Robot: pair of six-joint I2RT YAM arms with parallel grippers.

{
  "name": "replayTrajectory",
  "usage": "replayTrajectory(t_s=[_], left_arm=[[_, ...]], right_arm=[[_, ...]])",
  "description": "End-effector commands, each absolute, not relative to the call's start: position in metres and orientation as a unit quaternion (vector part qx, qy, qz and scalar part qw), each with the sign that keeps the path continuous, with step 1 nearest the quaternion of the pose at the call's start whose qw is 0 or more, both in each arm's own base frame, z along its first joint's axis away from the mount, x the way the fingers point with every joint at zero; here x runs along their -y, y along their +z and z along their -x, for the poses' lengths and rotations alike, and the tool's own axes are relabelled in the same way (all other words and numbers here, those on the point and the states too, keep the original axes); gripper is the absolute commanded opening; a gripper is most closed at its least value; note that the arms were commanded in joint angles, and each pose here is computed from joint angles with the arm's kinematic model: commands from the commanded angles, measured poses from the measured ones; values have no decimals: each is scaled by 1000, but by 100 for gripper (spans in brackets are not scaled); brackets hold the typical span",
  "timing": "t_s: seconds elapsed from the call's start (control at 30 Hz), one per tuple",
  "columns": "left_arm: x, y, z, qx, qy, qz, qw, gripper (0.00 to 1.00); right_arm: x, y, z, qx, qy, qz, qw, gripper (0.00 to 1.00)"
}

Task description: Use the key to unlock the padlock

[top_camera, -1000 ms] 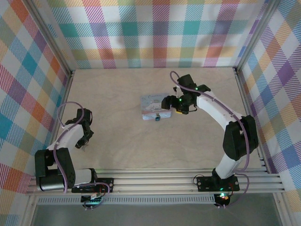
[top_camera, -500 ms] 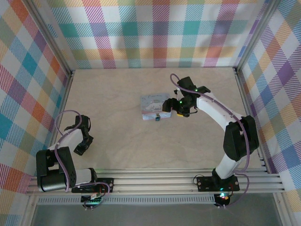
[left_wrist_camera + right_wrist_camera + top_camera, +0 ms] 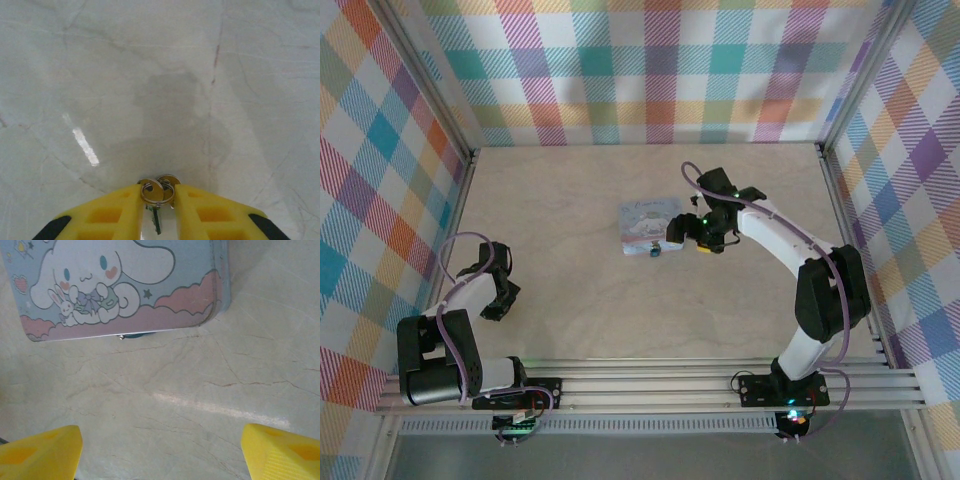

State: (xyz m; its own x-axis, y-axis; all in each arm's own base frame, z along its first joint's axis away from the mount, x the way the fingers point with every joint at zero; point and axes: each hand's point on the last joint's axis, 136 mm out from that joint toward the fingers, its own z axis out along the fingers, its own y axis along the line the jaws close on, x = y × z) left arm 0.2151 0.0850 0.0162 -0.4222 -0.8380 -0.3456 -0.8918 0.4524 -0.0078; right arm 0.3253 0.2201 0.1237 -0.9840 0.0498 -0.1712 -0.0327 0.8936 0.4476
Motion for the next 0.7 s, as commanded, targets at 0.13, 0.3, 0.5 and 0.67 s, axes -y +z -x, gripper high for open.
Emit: replayTrajectory(t_s=[0.13,0.3,0.5,0.67], left_arm=[[-21,-6,-249,-885,-94,440,116,20],[34,2,-278,-923,-130,347,104,18],[124,21,-302,-957,-156,222,105,18],[190,53,-314,-972,-171,113,117,20]], right_arm=[[-213,119,-312,-966,236,-24,106,83],[-202,111,-296,-962,241,-47,120,83],[-184,93,-274,-959,234,-79,140,83],[-184,83,-263,-955,239,-95,150,82]])
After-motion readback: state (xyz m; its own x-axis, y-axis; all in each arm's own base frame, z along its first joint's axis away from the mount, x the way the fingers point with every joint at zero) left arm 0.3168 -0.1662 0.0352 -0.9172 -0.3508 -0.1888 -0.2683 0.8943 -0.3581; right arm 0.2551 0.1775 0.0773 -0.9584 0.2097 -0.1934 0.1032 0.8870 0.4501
